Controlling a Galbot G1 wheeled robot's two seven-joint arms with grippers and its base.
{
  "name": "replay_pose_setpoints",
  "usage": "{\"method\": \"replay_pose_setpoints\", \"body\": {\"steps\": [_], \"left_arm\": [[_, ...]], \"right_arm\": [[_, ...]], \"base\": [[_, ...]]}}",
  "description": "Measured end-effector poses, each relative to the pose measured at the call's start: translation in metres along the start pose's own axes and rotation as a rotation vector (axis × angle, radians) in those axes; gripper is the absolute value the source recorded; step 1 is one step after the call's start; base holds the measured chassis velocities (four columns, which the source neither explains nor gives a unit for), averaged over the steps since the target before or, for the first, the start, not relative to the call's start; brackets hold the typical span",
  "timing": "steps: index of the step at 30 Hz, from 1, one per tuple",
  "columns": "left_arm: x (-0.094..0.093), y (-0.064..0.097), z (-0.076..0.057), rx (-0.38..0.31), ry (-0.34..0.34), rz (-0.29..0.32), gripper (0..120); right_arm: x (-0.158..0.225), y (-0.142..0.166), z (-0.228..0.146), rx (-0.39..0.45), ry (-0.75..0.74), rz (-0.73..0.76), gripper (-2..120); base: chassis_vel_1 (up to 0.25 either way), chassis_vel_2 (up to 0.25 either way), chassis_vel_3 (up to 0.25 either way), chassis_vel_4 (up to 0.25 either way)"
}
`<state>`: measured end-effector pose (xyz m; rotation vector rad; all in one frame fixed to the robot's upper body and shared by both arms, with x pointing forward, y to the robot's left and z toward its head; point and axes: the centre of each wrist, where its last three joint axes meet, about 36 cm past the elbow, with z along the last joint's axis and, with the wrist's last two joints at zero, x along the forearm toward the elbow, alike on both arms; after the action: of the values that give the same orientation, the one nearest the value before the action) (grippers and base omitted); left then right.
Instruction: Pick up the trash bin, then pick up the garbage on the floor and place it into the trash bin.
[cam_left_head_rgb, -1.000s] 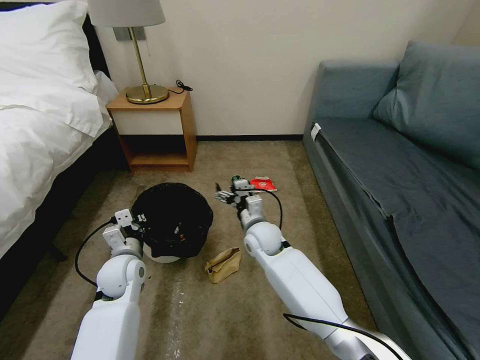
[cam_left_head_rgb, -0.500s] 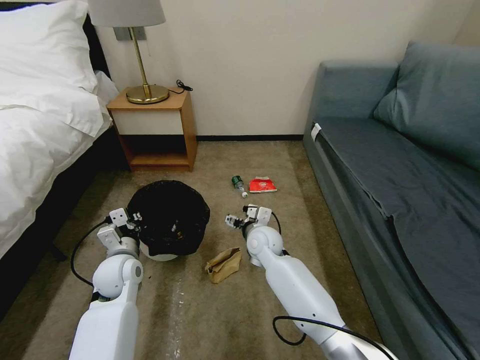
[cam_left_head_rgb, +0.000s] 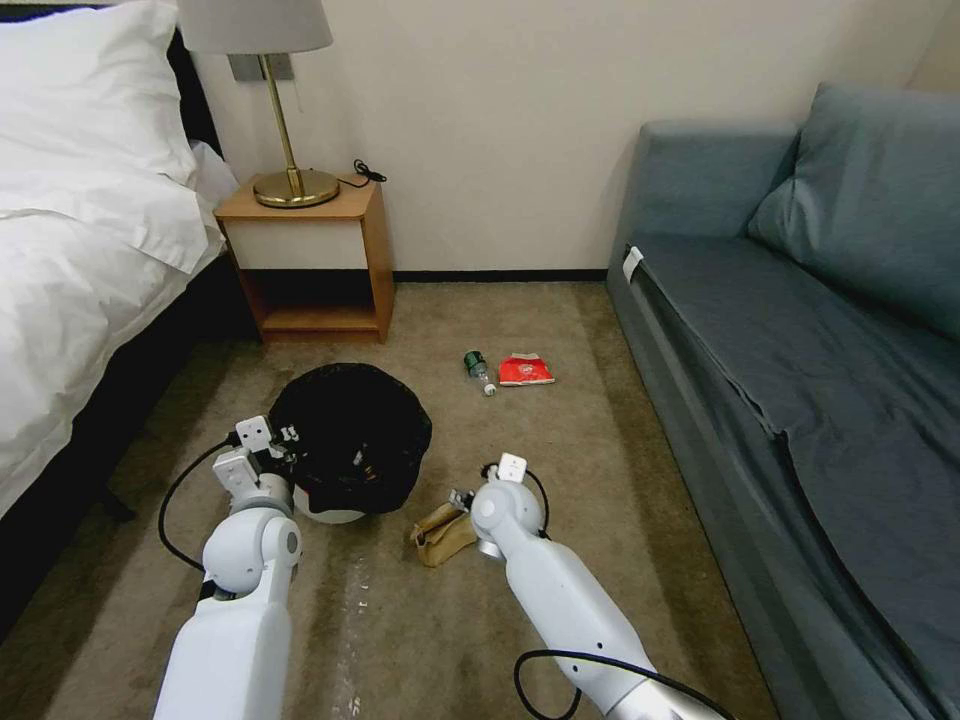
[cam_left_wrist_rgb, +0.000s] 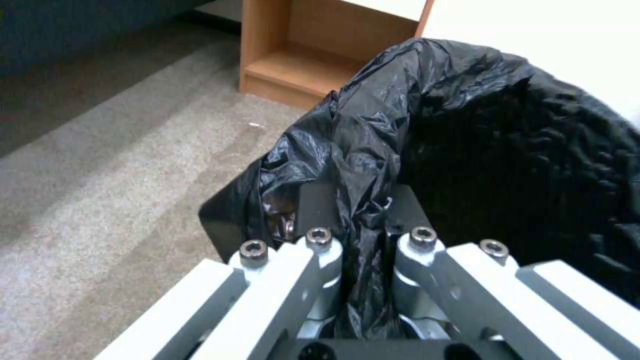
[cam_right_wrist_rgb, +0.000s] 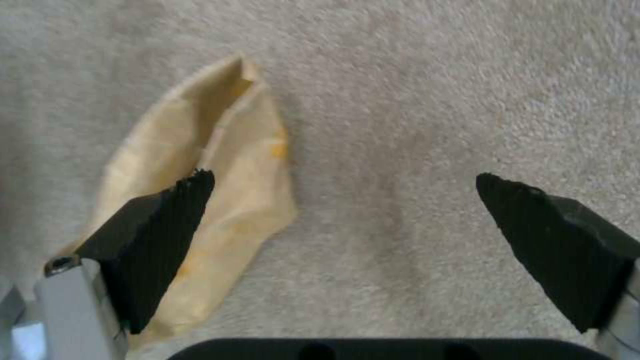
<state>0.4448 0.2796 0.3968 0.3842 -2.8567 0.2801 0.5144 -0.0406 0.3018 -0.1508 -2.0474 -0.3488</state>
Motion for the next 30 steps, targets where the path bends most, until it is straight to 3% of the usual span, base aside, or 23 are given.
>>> {"method": "replay_pose_setpoints", "body": {"steps": [7, 20, 30], "left_arm": [[-0.001, -0.002, 0.001, 0.003, 0.004, 0.003, 4], [-0.001, 0.011, -0.002, 0.004, -0.006, -0.027, 4], [0.001, 0.002, -0.002, 0.002, -0.010, -0.013, 4]], "right_arm": [[-0.012, -0.015, 0.002, -0.009, -0.024, -0.060, 100], [-0.010, -0.021, 0.022, 0.006, -0.028, -0.249, 100], [-0.036, -0.028, 0.040, 0.062, -0.007, -0.257, 100]], "base": [[0.000, 0.000, 0.000, 0.000], [0.000, 0.000, 0.000, 0.000], [0.000, 0.000, 0.000, 0.000]]}}
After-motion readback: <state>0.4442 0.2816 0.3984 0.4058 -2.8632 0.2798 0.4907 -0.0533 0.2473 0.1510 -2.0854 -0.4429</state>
